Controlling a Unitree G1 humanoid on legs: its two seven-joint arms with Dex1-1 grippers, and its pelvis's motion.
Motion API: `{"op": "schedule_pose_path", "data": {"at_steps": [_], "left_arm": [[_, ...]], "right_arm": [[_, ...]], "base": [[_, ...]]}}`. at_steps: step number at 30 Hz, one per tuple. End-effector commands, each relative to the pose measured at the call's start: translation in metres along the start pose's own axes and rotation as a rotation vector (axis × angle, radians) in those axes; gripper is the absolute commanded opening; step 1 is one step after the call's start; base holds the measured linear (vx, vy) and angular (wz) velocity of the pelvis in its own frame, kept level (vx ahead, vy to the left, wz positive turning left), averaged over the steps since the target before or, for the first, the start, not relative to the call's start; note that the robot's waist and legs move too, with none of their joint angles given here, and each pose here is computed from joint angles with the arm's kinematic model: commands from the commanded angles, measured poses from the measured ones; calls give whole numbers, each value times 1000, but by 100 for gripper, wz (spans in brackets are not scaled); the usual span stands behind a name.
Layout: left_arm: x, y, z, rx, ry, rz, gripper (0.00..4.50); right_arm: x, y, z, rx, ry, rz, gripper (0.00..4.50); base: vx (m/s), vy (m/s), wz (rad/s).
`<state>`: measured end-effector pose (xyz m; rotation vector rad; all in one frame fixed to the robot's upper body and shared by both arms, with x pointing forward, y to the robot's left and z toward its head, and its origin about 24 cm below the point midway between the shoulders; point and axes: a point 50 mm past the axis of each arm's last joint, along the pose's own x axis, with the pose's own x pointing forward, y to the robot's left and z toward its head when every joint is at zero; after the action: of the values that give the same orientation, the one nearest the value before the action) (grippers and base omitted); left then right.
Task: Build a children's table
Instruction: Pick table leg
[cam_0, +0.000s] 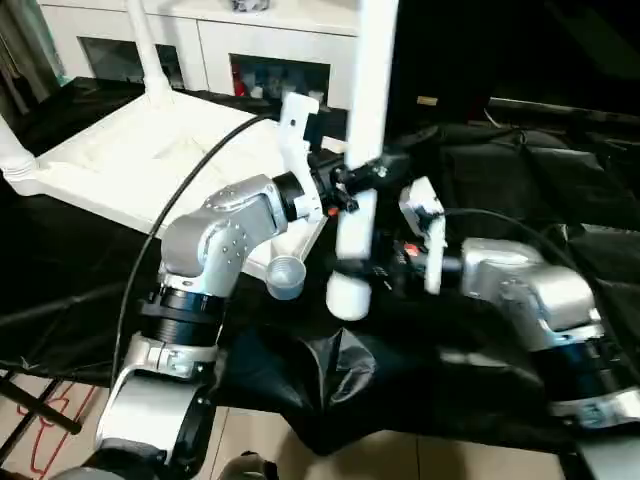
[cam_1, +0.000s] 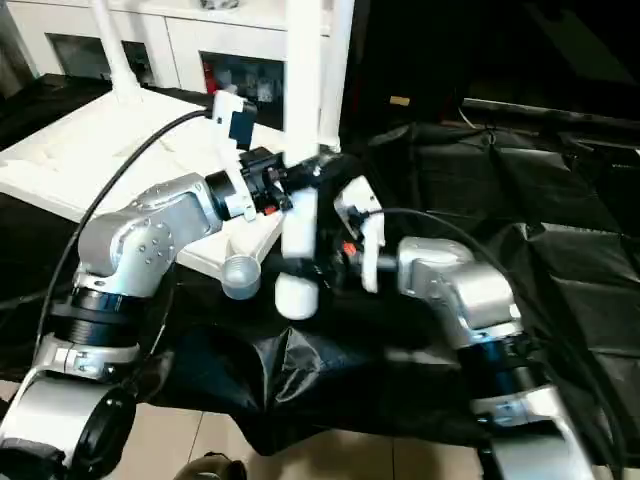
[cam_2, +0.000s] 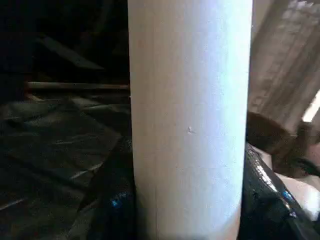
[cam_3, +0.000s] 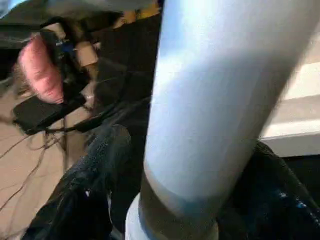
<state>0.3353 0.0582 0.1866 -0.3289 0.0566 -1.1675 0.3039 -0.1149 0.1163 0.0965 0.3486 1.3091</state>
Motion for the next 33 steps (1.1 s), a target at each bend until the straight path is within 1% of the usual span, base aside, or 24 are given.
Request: {"op": "schedule_pose_path", "data": {"at_steps": [1, 4, 7, 15, 17, 18, 19, 21, 22, 25, 26, 28, 29, 30, 32, 33], "left_arm": [[5, -10, 11, 29, -7, -83, 182], [5, -12, 11, 24, -5, -100, 182], [6, -17, 9, 13, -1, -143, 182], [4, -17, 9, 5, 3, -161, 182], [4, -17, 9, 3, 0, -161, 182], [4, -17, 9, 1, -1, -160, 182], [4, -17, 9, 0, -1, -159, 182], [4, -16, 9, -1, -2, -154, 182], [4, -16, 9, -2, -3, -153, 182], [3, -15, 10, -4, -6, -149, 182], [3, -15, 10, -4, -6, -149, 182], [2, -15, 10, -1, -8, -145, 182], [2, -14, 10, 7, -9, -130, 238], [2, -15, 9, -16, -16, -143, 252], [1, -15, 10, -28, -38, -142, 258], [1, -15, 11, -29, -51, -134, 272]], "right_arm": [[-1, 3, 4, -16, 24, 44, 313], [-1, 3, 4, -15, 29, 53, 313], [-1, 3, 3, -10, 31, 56, 313], [-2, 0, 3, 7, 12, 40, 313], [-2, 0, 2, 8, 11, 38, 284], [-2, -1, 2, 14, 8, 37, 284], [-1, -1, 2, 16, 6, 35, 266], [-1, -1, 2, 22, 0, 32, 257], [-1, -1, 1, 23, 0, 32, 239], [0, 0, 1, 28, -3, 38, 226], [0, 1, 0, 30, -5, 41, 206], [1, 1, 0, 31, -9, 40, 196], [1, 1, 0, 32, -11, 40, 194], [2, 1, -1, 33, -17, 37, 192], [3, 2, -1, 38, -33, 30, 191], [3, 2, -1, 40, -42, 26, 191]], "base": [[0, 0, 0], [0, 0, 0], [0, 0, 0], [0, 0, 0], [0, 0, 0], [0, 0, 0], [0, 0, 0], [0, 0, 0], [0, 0, 0], [0, 0, 0], [0, 0, 0], [0, 0, 0], [0, 0, 0], [0, 0, 0], [0, 0, 0], [0, 0, 0]]}}
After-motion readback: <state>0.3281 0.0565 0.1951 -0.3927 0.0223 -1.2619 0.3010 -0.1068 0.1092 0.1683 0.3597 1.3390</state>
